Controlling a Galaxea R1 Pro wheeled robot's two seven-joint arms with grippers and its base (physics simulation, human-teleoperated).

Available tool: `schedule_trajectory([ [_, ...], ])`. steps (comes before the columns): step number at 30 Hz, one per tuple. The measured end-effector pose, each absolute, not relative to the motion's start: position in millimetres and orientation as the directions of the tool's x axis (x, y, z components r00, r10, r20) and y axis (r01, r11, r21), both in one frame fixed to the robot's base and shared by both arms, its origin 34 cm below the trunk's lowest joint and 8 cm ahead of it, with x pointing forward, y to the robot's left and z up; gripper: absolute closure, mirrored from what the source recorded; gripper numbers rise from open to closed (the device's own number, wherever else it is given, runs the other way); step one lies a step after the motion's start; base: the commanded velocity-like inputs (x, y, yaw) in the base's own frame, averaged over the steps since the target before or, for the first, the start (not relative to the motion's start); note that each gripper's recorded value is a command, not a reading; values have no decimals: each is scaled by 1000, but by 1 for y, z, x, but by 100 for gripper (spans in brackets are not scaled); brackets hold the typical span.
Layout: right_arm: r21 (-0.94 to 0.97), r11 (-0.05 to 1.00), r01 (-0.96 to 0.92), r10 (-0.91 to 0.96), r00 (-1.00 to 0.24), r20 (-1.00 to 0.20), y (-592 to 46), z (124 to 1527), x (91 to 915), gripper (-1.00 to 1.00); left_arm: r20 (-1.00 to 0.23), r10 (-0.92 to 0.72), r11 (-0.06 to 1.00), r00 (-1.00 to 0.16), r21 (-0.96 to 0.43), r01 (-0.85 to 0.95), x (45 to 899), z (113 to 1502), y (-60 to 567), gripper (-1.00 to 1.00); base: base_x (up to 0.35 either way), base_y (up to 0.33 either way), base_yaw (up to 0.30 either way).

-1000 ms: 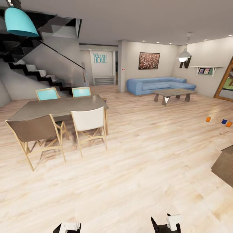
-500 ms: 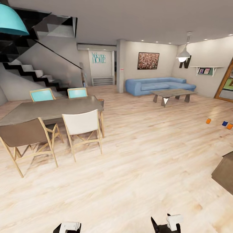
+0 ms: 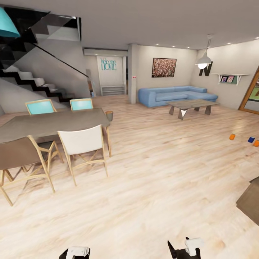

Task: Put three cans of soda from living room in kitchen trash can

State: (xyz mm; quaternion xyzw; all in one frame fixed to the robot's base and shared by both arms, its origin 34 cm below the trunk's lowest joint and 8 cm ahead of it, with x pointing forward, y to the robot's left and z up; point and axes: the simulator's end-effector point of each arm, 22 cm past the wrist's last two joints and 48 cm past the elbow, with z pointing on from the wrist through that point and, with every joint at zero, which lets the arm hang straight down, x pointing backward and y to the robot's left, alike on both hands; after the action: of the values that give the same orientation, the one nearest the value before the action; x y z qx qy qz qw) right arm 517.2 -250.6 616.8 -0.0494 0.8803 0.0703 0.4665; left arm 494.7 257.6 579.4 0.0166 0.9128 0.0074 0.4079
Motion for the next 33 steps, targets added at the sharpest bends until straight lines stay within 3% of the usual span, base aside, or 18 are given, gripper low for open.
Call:
schedule_trajectory([
  [33, 67, 987, -146, -27, -561, -828, -260, 617, 517, -100, -745, 35, 999, -666, 26, 23, 495, 580, 258, -100, 277, -183, 0],
])
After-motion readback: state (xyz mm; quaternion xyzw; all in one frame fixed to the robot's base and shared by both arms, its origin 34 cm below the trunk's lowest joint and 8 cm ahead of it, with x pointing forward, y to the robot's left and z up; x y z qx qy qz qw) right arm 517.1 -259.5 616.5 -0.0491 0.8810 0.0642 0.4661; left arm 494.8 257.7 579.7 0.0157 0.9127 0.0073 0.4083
